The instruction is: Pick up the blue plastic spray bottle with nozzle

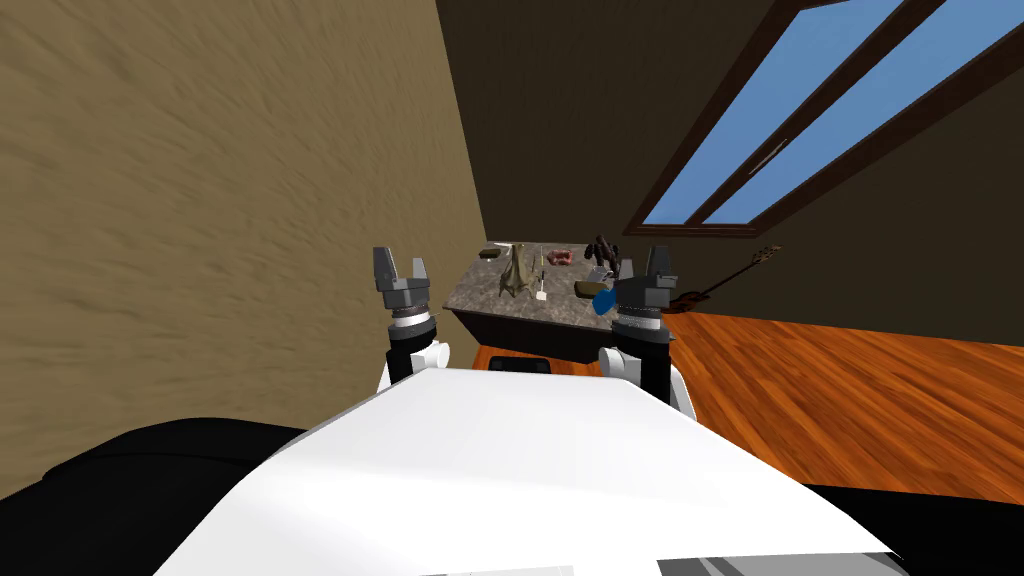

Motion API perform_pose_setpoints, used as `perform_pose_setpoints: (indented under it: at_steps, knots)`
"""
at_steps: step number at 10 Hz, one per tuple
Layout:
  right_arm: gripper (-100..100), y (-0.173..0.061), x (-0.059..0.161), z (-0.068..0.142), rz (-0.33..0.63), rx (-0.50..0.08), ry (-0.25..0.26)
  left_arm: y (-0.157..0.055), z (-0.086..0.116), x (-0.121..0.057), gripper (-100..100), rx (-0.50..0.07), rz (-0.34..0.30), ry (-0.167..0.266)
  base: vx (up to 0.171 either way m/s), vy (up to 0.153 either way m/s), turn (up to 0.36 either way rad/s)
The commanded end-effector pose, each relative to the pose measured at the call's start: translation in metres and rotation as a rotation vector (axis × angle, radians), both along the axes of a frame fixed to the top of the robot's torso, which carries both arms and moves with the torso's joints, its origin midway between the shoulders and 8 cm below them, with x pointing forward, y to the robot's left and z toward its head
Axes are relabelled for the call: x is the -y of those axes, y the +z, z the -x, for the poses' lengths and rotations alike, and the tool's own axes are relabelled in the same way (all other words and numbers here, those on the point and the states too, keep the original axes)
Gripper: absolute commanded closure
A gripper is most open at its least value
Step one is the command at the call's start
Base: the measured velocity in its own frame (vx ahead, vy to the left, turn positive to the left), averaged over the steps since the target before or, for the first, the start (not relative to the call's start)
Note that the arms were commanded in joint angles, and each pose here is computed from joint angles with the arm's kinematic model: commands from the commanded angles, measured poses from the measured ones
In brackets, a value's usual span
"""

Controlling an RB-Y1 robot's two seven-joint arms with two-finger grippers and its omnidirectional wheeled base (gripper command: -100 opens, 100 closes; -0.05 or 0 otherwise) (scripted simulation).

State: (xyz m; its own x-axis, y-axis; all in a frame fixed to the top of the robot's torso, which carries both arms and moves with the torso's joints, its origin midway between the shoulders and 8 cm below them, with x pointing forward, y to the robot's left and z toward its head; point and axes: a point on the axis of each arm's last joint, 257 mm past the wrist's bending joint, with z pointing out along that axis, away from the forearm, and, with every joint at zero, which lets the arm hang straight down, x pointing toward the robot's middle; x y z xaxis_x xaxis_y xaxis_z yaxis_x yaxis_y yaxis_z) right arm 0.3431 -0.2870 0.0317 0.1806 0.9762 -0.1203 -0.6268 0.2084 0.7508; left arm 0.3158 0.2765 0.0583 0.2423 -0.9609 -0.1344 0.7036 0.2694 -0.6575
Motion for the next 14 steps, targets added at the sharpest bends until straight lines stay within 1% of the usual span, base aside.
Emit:
perform_pose_setpoints:
  at_steps: [1,4,8,11,14]
  knots:
    - [-100,-0.007,-0.005,-0.006,0.057,-0.028,0.008,0.000,0.000,0.000,0,0.000,0.000,0.000,-0.020,-0.004,0.014]
    - [-100,-0.024,-0.009,-0.019,0.157,-0.086,0.005,0.000,0.000,0.000,0,0.000,0.000,0.000,-0.046,-0.011,0.019]
    - [-100,-0.059,-0.007,-0.041,0.330,-0.192,-0.022,0.000,0.000,0.000,0,0.000,0.000,0.000,-0.054,-0.010,0.024]
    - [-100,-0.090,0.001,-0.056,0.474,-0.277,-0.054,0.000,0.000,0.000,0,0.000,0.000,0.000,-0.060,-0.002,0.031]
    - [-100,-0.120,0.015,-0.069,0.616,-0.357,-0.089,0.000,0.000,0.000,0,0.000,0.000,0.000,-0.054,-0.006,0.026]
